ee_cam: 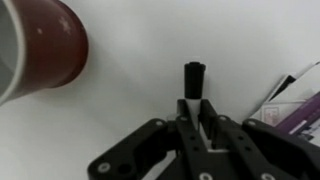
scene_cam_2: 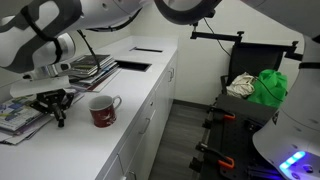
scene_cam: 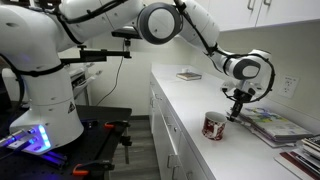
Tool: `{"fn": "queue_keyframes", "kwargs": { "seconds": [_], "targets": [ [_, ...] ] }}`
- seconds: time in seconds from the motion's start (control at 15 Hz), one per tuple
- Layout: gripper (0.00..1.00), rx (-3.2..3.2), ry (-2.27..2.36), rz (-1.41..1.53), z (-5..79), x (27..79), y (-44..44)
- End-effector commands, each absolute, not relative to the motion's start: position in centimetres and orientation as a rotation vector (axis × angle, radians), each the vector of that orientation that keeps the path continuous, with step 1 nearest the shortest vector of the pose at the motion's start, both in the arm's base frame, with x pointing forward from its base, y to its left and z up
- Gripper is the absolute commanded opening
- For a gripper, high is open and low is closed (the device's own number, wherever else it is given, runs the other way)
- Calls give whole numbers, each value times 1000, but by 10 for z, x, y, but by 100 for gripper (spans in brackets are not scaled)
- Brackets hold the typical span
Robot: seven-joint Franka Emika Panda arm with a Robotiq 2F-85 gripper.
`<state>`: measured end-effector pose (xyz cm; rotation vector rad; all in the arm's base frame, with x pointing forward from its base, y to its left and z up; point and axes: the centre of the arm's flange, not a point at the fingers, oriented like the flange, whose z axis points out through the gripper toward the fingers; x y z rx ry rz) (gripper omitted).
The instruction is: Put the marker in the mug
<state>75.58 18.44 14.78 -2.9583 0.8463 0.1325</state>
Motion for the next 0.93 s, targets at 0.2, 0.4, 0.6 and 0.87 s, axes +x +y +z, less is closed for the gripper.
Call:
{"fn": "queue_keyframes", "kwargs": {
  "seconds": [0.2, 0.4, 0.6, 0.87],
  "targets": [
    [5, -3024, 364, -55, 221, 725, 156],
    [5, -3012, 112, -66, 249, 718, 139],
    [5, -2984, -144, -33, 260, 702, 125],
    [5, -2918, -487, 24, 259, 676, 115]
  ]
}}
